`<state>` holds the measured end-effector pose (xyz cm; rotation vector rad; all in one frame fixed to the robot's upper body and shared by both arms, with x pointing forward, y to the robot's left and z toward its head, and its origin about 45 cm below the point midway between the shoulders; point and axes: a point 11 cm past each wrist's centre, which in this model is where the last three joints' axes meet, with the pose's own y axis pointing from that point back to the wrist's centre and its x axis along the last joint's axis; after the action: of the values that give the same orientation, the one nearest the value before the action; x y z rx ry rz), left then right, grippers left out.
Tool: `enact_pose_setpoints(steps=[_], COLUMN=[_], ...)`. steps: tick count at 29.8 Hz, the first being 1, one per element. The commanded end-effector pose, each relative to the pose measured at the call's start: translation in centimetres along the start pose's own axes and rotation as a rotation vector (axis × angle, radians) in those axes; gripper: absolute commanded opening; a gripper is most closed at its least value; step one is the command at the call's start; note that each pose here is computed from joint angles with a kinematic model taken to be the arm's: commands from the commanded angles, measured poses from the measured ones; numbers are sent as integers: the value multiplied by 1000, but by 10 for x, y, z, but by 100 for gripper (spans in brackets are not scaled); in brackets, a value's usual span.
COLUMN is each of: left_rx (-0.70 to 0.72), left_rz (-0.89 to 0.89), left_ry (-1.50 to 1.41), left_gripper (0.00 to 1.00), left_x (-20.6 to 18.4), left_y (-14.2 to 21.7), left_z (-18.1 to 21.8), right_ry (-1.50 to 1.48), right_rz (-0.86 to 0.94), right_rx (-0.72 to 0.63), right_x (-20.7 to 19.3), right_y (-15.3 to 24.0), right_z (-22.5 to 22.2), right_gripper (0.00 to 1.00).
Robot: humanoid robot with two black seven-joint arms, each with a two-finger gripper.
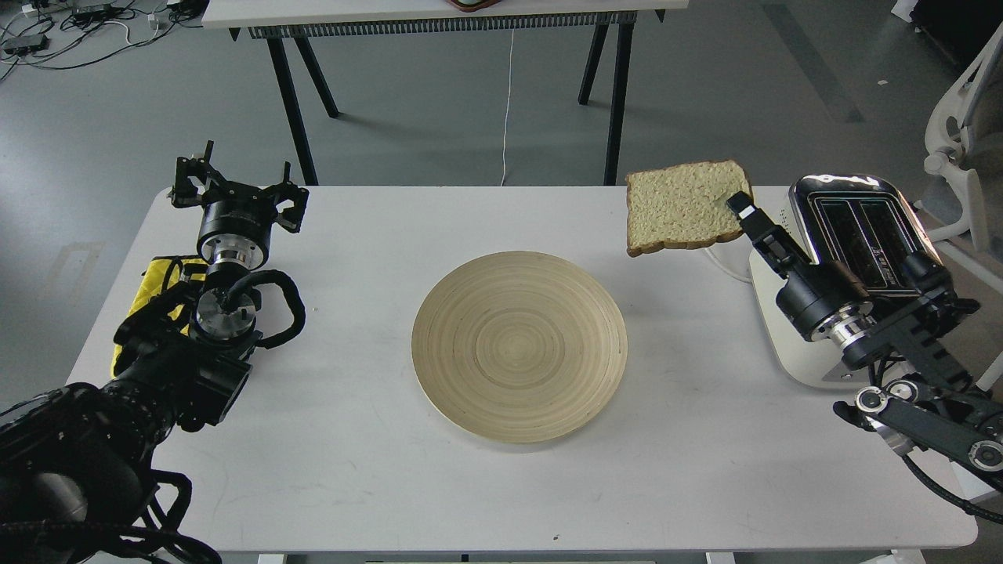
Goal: Put bread in toaster with right arm
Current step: 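Lift the bread slice up and over toward the toaster, then lower the bread slice into the toaster slot and release it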
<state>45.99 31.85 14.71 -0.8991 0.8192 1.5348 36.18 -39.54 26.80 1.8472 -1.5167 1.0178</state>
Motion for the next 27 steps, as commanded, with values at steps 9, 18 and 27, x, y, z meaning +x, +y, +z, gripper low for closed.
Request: enact_pose_setpoints(steps=[9, 18, 27], left_rx=[0, 0, -1], left_rz=[0, 0, 0], left_ry=[0, 0, 1], left_gripper=[100, 100, 100], left_x=[0, 0, 0], left_y=[0, 0, 0], left_z=[0, 0, 0], right_ry=[299, 324, 305], right_rz=[18, -74, -93], right_rx=[-113, -187, -188], right_x=[109, 89, 74], right_y=[58, 77, 75], right_z=[40, 68, 72], right_gripper=[0, 0, 0])
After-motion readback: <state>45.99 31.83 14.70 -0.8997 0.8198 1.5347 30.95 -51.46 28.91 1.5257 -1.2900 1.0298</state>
